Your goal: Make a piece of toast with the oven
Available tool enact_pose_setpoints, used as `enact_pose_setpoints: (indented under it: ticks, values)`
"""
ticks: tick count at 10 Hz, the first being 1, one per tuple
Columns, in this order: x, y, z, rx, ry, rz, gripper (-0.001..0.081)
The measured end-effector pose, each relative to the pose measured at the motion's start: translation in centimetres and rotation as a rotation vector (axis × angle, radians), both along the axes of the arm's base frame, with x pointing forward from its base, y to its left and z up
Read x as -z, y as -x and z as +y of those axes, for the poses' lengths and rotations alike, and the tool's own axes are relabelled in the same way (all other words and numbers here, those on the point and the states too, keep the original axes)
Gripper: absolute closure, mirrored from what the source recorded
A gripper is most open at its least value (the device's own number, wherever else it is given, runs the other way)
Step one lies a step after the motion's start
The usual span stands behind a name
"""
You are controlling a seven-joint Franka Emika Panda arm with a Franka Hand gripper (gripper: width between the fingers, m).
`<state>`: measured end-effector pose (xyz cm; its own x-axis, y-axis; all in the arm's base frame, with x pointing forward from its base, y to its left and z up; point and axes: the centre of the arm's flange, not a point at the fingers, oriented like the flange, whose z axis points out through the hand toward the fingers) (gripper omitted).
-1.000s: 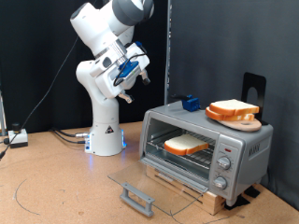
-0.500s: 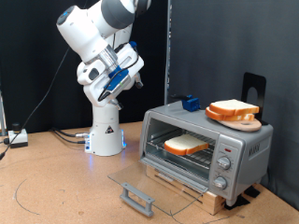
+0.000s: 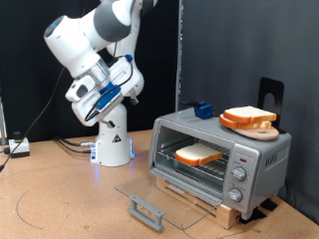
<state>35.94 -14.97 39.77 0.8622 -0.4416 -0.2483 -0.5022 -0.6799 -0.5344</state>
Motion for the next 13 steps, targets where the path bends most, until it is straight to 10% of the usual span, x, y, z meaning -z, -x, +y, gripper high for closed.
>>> enact_pose_setpoints:
  ticks: [5,9,13]
  values:
    - [1.3,-0.8,-3.0,0.003,-0.02,0.027,-0.0001]
    - [3.2,-0.8,-5.2,0.078,-0.095,0.246,-0.0001]
    - [6.2,-1.3,-8.2,0.148,-0.027,0.274,-0.0001]
